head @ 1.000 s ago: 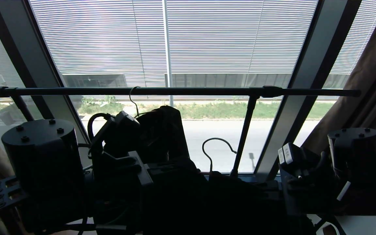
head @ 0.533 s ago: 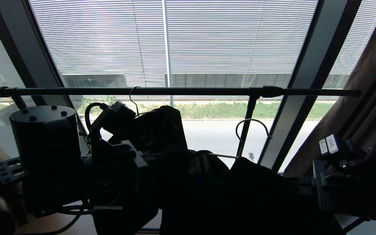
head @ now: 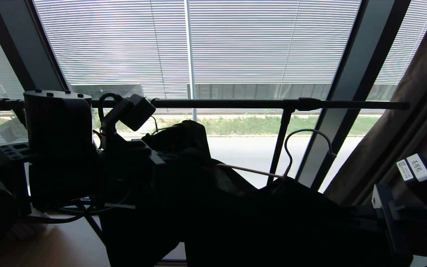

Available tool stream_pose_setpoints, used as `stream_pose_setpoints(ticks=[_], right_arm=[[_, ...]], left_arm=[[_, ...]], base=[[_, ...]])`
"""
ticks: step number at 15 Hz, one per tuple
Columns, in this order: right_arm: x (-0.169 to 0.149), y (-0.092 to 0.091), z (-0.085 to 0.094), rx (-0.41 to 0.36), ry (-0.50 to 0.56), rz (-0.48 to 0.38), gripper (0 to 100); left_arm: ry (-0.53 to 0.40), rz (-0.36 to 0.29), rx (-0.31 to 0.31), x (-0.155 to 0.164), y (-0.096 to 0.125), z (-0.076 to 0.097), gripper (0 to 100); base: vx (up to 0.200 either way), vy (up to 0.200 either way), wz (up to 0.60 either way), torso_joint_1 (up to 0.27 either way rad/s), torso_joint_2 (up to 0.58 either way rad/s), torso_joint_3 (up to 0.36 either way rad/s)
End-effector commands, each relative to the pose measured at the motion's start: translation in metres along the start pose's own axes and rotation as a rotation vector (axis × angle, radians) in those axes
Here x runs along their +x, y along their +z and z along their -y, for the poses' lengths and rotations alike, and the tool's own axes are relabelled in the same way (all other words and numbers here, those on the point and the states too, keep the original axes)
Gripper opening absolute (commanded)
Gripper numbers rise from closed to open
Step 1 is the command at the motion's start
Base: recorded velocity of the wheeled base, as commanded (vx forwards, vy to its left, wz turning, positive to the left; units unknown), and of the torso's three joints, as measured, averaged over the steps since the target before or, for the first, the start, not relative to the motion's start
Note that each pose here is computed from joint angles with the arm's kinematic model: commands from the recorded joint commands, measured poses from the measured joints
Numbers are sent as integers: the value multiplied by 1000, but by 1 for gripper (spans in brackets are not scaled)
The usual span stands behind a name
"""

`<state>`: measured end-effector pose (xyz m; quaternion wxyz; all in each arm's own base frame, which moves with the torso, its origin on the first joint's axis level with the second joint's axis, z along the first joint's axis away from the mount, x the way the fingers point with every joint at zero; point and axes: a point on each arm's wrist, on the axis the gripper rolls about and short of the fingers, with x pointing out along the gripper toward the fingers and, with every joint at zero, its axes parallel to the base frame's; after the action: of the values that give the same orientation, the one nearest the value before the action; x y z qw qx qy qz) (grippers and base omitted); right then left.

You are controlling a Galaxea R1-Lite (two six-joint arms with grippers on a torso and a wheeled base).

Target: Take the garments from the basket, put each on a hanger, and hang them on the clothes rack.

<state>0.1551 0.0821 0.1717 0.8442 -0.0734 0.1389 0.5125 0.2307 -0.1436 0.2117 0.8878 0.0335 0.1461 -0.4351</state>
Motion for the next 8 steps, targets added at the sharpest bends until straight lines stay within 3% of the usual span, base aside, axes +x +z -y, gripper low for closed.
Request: stream_pose_setpoints(ticks=[1, 4, 8], right_arm=[[3, -2, -3, 2, 22, -12, 0], [5, -4, -6, 2, 40, -20, 0], [17, -10, -9, 15, 92, -62, 0]], left_arm=[[-9, 1, 17, 14, 5, -1, 0], [-12, 21, 91, 18, 12, -1, 0], [-21, 38, 114, 20, 18, 2, 0]], base=[[0, 0, 0, 0, 0, 0], [0, 0, 0, 0, 0, 0], [0, 0, 0, 0, 0, 0]])
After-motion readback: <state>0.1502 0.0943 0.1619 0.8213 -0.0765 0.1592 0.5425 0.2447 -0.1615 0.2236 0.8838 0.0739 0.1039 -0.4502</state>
